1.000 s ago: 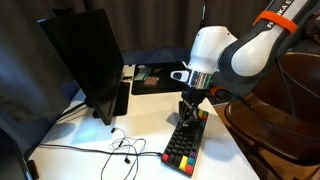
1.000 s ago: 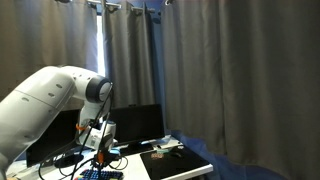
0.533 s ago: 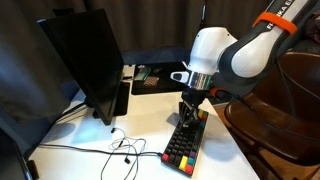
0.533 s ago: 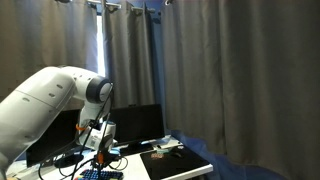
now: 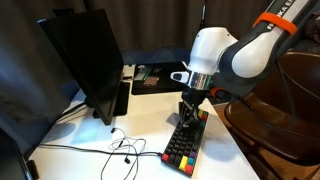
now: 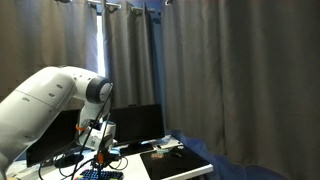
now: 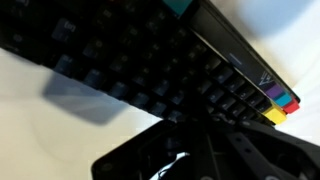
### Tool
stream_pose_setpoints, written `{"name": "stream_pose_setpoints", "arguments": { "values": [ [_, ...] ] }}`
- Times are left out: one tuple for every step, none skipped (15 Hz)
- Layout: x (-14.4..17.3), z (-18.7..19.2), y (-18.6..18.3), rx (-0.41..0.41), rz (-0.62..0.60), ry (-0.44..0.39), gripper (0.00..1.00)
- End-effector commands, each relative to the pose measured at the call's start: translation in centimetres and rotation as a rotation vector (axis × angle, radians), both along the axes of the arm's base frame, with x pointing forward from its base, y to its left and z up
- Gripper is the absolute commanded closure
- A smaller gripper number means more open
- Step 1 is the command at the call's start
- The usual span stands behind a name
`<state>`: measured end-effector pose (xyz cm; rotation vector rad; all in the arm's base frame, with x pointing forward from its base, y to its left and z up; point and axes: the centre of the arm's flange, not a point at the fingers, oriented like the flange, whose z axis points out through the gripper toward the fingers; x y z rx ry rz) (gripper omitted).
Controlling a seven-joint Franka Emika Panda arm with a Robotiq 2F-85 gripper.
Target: Push a black key on the keyboard
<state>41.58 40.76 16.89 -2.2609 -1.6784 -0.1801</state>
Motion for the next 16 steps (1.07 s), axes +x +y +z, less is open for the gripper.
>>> {"name": "stream_pose_setpoints", "arguments": {
  "values": [
    [0.14,-0.68,-0.43,-0.018,0.003,-0.009,1.00],
    [0.15,-0.70,-0.47,-0.020,0.002,-0.007,1.00],
    [0.15,-0.74,-0.50,-0.022,0.001,-0.005,1.00],
    [0.16,-0.77,-0.50,-0.023,0.001,-0.004,1.00],
    [0.17,-0.79,-0.52,-0.025,0.000,-0.002,1.00],
    [0.21,-0.81,-0.56,-0.029,-0.002,0.000,1.00],
    [0.23,-0.82,-0.61,-0.031,-0.003,0.001,1.00],
    [0.24,-0.84,-0.61,-0.031,-0.004,0.002,1.00],
    [0.25,-0.87,-0.57,-0.030,-0.004,0.002,1.00],
    [0.24,-0.87,-0.46,-0.027,-0.004,0.003,1.00],
    [0.23,-0.77,-0.36,-0.021,-0.004,0.002,1.00],
    [0.25,-0.66,-0.31,-0.021,-0.006,0.000,1.00],
    [0.27,-0.60,-0.30,-0.021,-0.005,0.000,1.00],
    [0.29,-0.61,-0.35,-0.023,-0.005,0.001,1.00],
    [0.28,-0.63,-0.40,-0.026,-0.006,0.001,1.00],
    [0.27,-0.62,-0.42,-0.026,-0.006,0.002,1.00]
  ]
}}
